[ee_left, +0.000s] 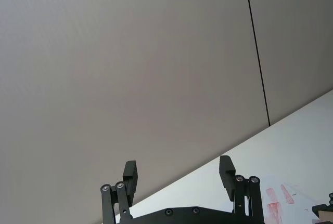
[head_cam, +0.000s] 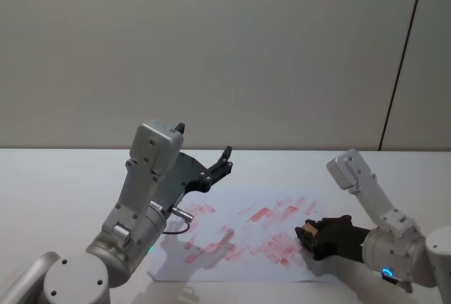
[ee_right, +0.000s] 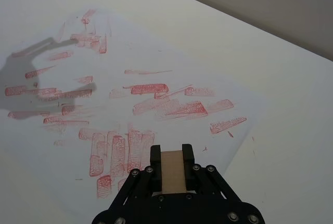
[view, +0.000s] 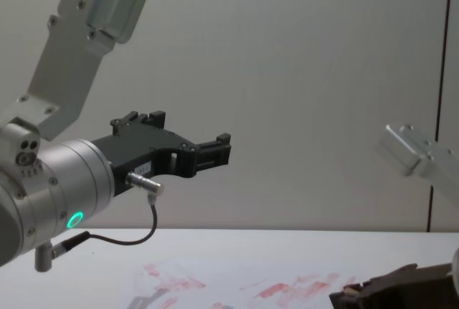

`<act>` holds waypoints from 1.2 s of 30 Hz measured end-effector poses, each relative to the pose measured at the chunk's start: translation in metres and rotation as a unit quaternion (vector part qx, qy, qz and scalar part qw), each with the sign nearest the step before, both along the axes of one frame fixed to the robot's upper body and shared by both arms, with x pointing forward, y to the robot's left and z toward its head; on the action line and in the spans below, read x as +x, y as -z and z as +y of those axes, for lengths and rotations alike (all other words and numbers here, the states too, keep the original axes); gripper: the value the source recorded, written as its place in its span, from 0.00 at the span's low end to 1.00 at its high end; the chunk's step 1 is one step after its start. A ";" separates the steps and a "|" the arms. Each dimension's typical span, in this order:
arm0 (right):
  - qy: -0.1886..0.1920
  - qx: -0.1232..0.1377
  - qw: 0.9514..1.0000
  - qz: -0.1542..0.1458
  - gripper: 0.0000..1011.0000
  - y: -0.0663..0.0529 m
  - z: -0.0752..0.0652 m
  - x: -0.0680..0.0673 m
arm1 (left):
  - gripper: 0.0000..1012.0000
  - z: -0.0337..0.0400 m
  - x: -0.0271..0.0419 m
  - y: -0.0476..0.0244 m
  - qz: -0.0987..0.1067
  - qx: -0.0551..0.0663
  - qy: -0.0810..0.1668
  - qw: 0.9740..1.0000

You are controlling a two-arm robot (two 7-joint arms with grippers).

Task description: Use the one hand to pick up the stamp and affix it onto the A4 paper.

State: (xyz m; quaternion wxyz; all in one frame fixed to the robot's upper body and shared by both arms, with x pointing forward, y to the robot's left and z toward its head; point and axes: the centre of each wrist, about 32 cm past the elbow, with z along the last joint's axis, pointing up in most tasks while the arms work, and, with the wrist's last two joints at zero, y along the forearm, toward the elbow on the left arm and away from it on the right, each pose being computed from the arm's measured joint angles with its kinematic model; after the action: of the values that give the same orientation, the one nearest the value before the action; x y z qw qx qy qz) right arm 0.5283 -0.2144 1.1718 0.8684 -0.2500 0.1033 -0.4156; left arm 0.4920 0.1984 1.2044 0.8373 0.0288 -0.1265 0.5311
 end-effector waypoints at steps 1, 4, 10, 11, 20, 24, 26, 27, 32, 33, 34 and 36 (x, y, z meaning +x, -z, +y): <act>0.000 -0.001 1.000 0.000 0.22 0.000 0.000 0.000 | 0.99 0.0000 0.0000 0.0000 0.000 0.000 0.000 1.000; -0.001 -0.004 1.000 0.002 0.22 0.000 0.002 0.001 | 0.99 0.0000 0.0000 0.0000 0.000 0.000 0.000 1.000; -0.004 -0.010 1.000 0.006 0.22 -0.001 0.004 0.004 | 0.99 0.0000 0.0000 0.0000 0.000 0.000 0.000 1.000; -0.004 -0.010 1.000 0.006 0.22 -0.001 0.004 0.004 | 0.99 0.0000 0.0000 0.0000 0.000 0.000 0.000 1.000; -0.001 -0.006 1.000 0.002 0.22 -0.007 0.004 0.012 | 0.99 0.0000 0.0000 0.0000 0.000 0.000 0.000 1.000; 0.007 0.000 1.000 -0.005 0.22 -0.013 -0.001 0.014 | 0.99 0.0000 0.0000 0.0000 0.000 0.000 0.000 1.000; 0.011 0.003 1.000 -0.009 0.22 -0.016 -0.004 0.015 | 0.99 0.0000 0.0000 0.0000 0.000 0.000 0.000 1.000; 0.016 0.005 1.000 -0.014 0.22 -0.020 -0.008 0.015 | 0.99 0.0000 0.0000 0.0000 0.000 0.000 0.000 1.000; 0.034 0.010 0.999 -0.022 0.22 -0.028 -0.022 0.013 | 0.99 0.0000 0.0000 0.0000 0.000 0.000 0.000 1.000; 0.041 0.012 0.999 -0.025 0.22 -0.031 -0.027 0.011 | 0.99 0.0000 0.0000 0.0000 0.000 0.000 0.000 1.000; 0.044 0.013 0.999 -0.025 0.22 -0.032 -0.029 0.010 | 0.99 0.0000 0.0000 0.0000 0.000 0.000 0.000 1.000; 0.056 0.015 0.998 -0.026 0.22 -0.035 -0.037 0.006 | 0.99 0.0000 0.0000 0.0000 0.000 0.000 0.000 1.000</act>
State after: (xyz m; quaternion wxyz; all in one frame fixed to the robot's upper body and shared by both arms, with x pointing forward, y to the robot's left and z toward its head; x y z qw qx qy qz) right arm 0.5342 -0.2517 1.2067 0.8498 -0.2201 0.1006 -0.4682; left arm 0.4920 0.1984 1.2044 0.8373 0.0289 -0.1265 0.5311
